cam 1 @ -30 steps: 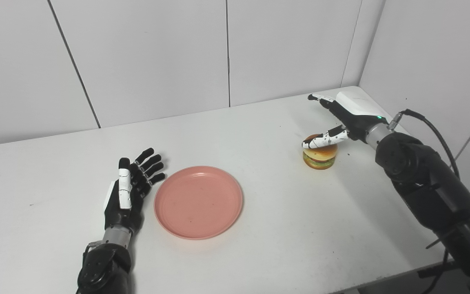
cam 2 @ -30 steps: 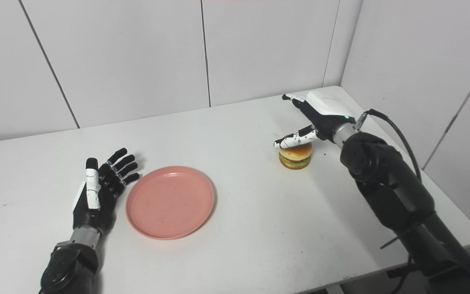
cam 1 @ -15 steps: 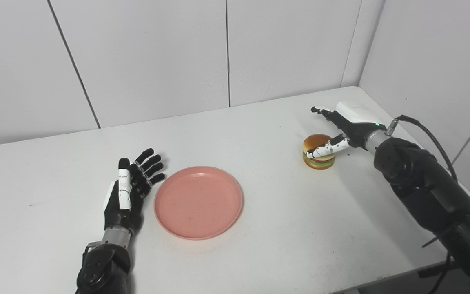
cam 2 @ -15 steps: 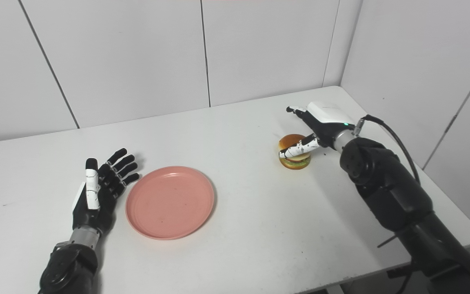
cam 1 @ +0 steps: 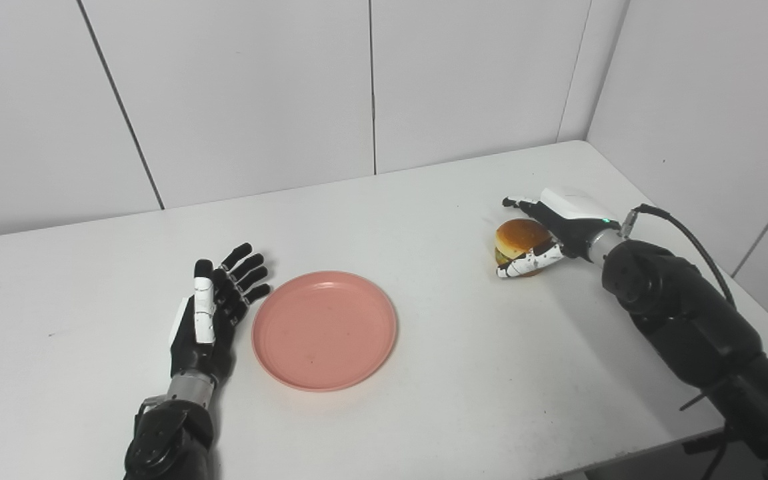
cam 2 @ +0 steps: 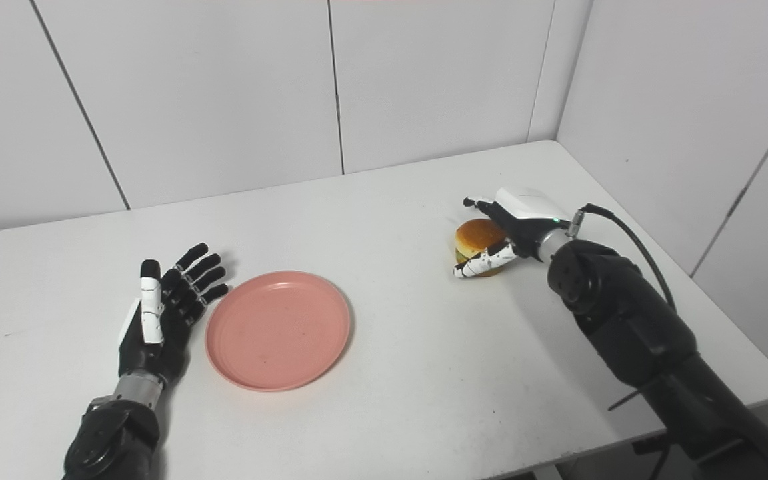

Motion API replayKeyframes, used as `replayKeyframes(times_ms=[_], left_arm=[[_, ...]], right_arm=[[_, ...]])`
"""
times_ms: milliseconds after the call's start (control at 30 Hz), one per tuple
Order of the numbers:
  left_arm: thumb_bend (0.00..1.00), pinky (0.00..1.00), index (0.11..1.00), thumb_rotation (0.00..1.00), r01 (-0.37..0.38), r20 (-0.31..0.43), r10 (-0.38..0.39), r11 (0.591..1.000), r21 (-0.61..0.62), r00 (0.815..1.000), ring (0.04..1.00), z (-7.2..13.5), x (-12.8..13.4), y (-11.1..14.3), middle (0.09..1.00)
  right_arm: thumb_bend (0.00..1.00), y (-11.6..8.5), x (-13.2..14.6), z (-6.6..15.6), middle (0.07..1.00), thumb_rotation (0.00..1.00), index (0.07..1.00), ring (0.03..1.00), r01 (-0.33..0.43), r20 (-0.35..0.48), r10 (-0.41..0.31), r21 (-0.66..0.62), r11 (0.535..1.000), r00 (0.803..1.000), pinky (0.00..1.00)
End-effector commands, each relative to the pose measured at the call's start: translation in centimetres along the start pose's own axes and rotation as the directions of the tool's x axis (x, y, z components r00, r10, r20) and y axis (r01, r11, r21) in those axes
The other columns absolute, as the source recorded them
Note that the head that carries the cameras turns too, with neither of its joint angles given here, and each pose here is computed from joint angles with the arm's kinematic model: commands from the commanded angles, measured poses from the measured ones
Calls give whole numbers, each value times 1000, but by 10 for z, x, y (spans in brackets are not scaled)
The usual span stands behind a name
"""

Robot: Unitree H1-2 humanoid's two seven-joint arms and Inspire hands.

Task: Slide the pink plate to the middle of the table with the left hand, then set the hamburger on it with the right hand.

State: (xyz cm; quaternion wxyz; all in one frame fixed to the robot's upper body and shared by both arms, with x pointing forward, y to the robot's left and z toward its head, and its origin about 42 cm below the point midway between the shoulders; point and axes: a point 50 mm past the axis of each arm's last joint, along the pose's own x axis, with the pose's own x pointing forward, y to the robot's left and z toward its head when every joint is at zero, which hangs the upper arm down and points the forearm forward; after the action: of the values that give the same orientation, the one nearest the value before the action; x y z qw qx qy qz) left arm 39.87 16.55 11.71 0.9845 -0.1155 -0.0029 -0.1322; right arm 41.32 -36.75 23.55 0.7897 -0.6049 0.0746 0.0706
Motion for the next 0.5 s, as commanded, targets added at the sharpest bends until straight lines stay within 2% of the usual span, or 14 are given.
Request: replayKeyframes(times_ms=[0, 67, 100, 133, 200, 367, 467], left_arm=[[836, 763, 792, 1000, 4, 2, -4, 1000, -7, 1000, 821, 4, 1, -4, 813], [832, 764, 795, 1000, 5, 1, -5, 1000, -8, 1000, 824, 4, 1, -4, 816], [832, 764, 795, 1000, 6, 0, -6, 1000, -10, 1000, 824, 4, 0, -4, 816], [831, 768, 798, 1000, 7, -2, -7, 1000, -11, 1000, 826, 4, 0, -4, 819], [826, 773, 802, 1000, 13, -1, -13, 1000, -15, 1000, 830, 4, 0, -4, 823], [830, 769, 804, 1000, 6, -4, -6, 1000, -11, 1000, 830, 5, 0, -4, 824], [836, 765, 800, 1000, 2, -3, -2, 1000, -8, 1000, 825, 6, 1, -5, 818]], right_arm=[[870, -18, 2, 5, 895, 386, 880, 845, 60, 42, -58, -32, 998, 997, 720], [835, -17, 2, 6, 882, 305, 867, 830, 61, 37, -60, -38, 997, 998, 710], [833, -16, 2, 7, 881, 301, 867, 829, 66, 39, -64, -47, 997, 997, 710], [781, -15, 2, 7, 862, 235, 850, 810, 70, 40, -68, -54, 996, 997, 691], [735, -14, 3, 8, 840, 180, 832, 790, 81, 45, -78, -66, 994, 996, 674], [617, -13, 4, 7, 649, 31, 735, 560, 92, 54, -89, -74, 993, 995, 462], [601, -11, 5, 5, 641, 5, 731, 561, 87, 57, -83, -84, 993, 995, 468]])
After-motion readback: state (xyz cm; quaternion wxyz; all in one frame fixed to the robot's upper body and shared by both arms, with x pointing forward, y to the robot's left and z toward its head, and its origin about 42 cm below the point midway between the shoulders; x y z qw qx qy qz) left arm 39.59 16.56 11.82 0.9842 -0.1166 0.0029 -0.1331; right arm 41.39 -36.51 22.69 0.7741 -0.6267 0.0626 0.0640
